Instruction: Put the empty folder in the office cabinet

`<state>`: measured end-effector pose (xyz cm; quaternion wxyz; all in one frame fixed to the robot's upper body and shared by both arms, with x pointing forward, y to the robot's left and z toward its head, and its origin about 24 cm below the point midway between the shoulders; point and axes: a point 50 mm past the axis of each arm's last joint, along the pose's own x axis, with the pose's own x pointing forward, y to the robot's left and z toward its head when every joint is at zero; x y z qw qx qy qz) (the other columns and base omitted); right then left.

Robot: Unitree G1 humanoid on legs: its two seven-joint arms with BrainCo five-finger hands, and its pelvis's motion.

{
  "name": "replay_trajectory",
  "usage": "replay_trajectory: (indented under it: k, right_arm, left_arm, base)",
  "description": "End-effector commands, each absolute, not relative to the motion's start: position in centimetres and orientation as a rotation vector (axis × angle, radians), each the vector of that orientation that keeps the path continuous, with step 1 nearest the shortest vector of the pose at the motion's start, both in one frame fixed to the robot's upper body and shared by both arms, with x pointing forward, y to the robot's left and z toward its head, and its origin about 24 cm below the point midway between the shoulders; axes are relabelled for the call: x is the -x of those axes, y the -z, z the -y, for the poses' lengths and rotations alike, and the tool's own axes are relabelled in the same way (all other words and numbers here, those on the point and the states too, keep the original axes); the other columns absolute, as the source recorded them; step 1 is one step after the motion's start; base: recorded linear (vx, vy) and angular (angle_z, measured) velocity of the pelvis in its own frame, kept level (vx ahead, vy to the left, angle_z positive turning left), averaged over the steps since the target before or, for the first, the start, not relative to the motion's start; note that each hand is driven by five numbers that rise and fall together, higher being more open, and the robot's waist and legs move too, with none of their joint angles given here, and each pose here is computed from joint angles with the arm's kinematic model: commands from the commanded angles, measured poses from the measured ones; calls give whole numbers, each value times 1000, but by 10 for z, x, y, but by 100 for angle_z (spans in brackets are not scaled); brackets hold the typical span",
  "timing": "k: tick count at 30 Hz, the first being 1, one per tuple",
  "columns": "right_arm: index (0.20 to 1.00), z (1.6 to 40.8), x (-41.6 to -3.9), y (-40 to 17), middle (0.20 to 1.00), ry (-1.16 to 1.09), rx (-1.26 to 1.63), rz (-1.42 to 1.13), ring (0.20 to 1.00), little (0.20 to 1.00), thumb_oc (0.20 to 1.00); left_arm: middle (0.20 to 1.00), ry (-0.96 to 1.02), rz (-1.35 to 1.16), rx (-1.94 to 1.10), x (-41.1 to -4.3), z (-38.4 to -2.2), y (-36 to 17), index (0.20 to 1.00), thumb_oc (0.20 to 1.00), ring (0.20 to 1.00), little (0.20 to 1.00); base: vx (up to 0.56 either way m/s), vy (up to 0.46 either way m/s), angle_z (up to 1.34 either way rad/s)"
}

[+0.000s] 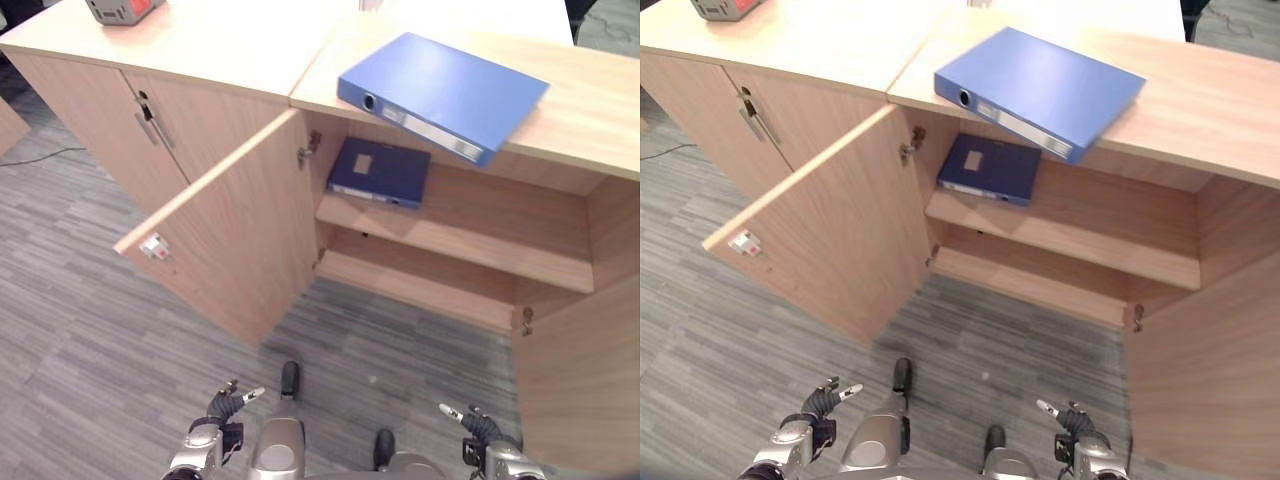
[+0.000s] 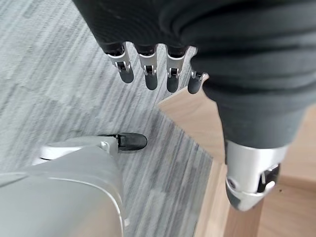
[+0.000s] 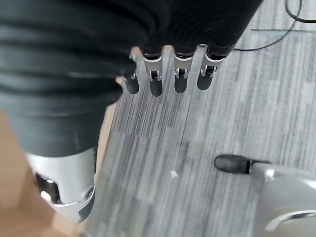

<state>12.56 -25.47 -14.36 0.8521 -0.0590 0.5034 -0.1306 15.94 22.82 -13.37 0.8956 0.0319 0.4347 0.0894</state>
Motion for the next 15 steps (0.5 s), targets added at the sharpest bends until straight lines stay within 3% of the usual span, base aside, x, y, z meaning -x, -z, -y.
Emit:
replay_trajectory:
  k: [1, 5, 10, 15]
  right_arm:
    - [1000, 258, -145, 135, 1000, 211, 206, -1007, 1000, 1000, 1000]
    - [1000, 247, -145, 139, 1000, 171, 201, -1018, 1000, 1000, 1000]
    - [1000, 224, -177, 130, 1000, 141, 146, -927, 1000, 1000, 1000]
    - [1000, 226, -179, 129, 1000, 165, 135, -915, 1000, 1000, 1000]
  left_arm:
    - [1000, -185, -827, -80, -168, -235, 125, 1000, 1000, 1000, 1000]
    - [1000, -180, -853, -118, -163, -242, 126, 1000, 1000, 1000, 1000]
    - [1000, -191, -748, -132, -188, -251, 107, 1000, 1000, 1000, 1000]
    - [1000, -212, -728, -139, -193, -256, 102, 1000, 1000, 1000, 1000]
  base:
    - [307, 162, -29]
    - [352, 249, -24]
    - [340, 535, -35]
    - [182, -6, -2]
